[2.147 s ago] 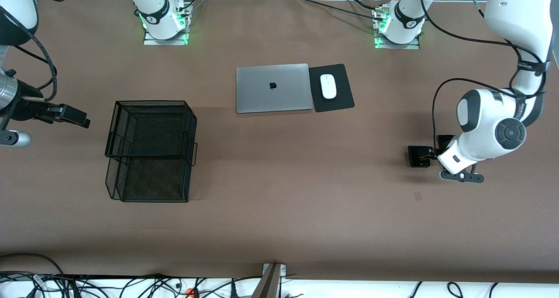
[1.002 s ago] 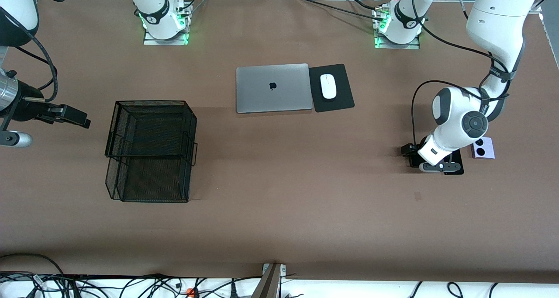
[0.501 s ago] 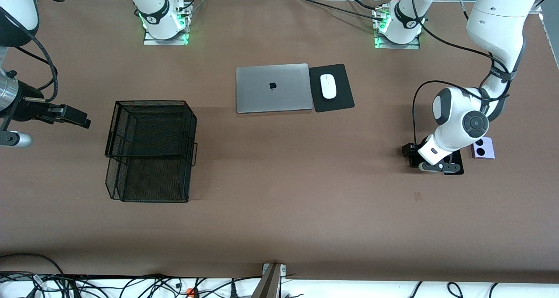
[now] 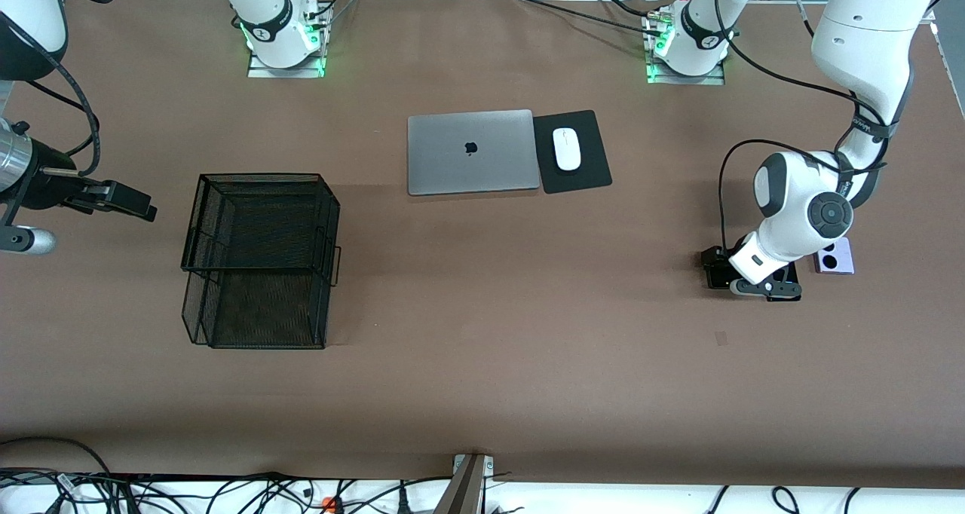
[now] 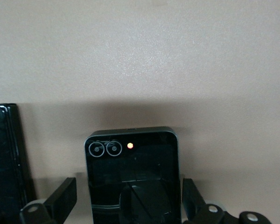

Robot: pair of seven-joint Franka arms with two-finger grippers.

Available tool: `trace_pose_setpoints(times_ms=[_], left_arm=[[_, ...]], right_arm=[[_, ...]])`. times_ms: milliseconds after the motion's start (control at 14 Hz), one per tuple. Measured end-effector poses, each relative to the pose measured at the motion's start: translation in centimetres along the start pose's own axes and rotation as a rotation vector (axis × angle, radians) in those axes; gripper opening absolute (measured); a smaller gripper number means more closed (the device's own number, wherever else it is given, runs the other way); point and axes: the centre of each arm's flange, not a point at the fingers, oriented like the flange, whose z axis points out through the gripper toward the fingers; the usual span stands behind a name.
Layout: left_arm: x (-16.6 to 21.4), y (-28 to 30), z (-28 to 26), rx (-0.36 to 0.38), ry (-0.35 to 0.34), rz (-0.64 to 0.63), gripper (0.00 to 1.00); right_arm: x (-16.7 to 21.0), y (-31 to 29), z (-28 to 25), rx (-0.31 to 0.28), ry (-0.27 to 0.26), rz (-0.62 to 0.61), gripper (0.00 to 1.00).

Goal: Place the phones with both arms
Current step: 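Lower the left gripper and grasp the small black flip phone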

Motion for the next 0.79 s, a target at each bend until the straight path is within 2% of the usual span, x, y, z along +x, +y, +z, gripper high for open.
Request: trace_pose_setpoints(times_ms=[573,644,716,787], left_arm=[[-0.1,0.0,1.2,-0.001,-0.002,0.000,1.00],[-0.1,0.0,1.1,0.000,0.000,0.000,0.93],[0.0,0.1,0.7,0.000,0.003,0.001,0.83],[0.0,0.1,0.6,0.000,0.004,0.001,0.81]], right_arm=[[0.0,0.0,0.0,0.000,-0.001,-0.001,1.00],[0.0,0.0,0.0,0.000,-0.001,-0.001,1.00],[0.0,0.0,0.0,0.000,-0.001,-0.001,1.00],[0.0,0.0,0.0,0.000,-0.001,-0.001,1.00]])
